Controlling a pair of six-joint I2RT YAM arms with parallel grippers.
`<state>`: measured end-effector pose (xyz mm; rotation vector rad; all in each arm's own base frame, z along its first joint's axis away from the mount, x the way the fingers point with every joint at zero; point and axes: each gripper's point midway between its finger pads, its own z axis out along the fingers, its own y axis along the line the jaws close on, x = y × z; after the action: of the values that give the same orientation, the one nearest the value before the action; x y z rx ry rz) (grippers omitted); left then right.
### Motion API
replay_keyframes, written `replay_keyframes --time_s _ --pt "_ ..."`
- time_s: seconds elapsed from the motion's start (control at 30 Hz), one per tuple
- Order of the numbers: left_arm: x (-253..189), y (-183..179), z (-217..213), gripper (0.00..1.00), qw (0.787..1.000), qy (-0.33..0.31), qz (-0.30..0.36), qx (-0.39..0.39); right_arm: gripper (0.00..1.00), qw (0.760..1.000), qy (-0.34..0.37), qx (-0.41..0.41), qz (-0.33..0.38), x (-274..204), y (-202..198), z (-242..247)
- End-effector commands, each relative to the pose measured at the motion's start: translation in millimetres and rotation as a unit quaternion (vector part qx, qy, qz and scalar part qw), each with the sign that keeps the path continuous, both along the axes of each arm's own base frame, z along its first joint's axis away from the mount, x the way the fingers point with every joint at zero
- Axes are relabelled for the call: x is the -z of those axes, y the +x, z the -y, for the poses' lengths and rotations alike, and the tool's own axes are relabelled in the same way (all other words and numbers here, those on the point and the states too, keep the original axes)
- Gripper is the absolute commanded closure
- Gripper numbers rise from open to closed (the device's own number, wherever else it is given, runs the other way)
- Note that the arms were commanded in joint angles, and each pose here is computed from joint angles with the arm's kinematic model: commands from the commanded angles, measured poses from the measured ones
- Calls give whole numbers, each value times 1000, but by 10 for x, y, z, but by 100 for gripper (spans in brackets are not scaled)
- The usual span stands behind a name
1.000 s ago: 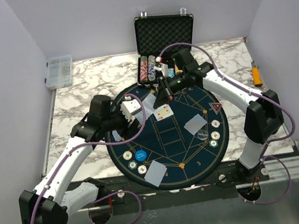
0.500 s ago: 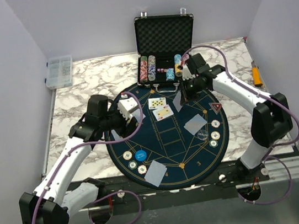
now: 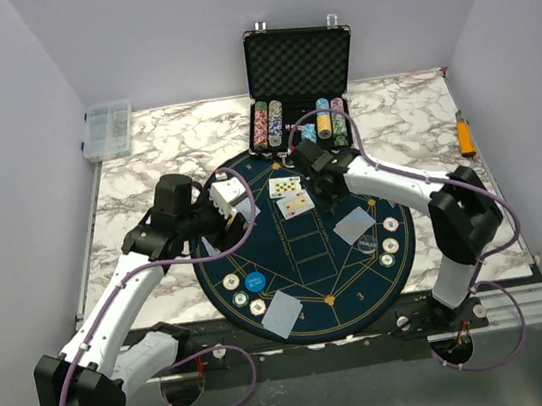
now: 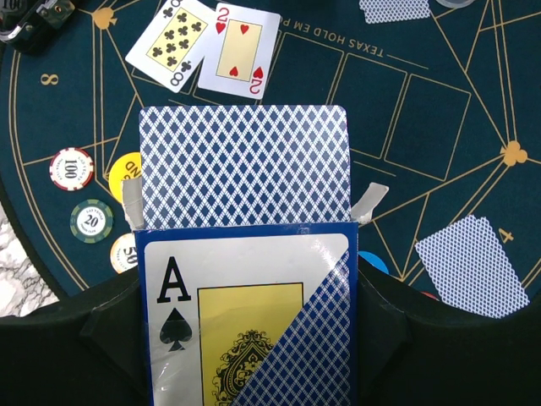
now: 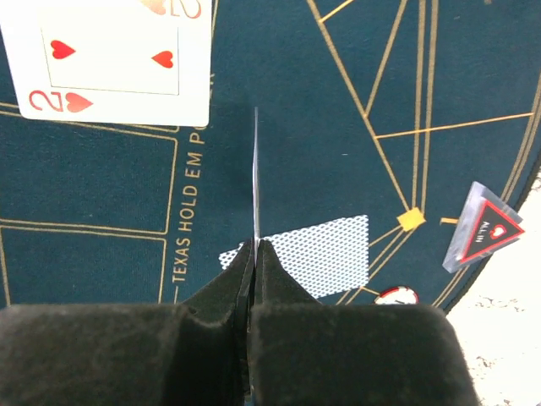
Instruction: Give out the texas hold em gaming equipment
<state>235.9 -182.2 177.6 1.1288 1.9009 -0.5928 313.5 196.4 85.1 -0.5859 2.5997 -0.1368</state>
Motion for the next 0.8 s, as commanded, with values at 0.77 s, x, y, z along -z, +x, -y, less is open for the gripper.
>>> replay_keyframes --time_s 0.77 --pt "-41 -72 -103 100 1000 -9 21 -8 98 973 138 -51 -175 628 -405 -924"
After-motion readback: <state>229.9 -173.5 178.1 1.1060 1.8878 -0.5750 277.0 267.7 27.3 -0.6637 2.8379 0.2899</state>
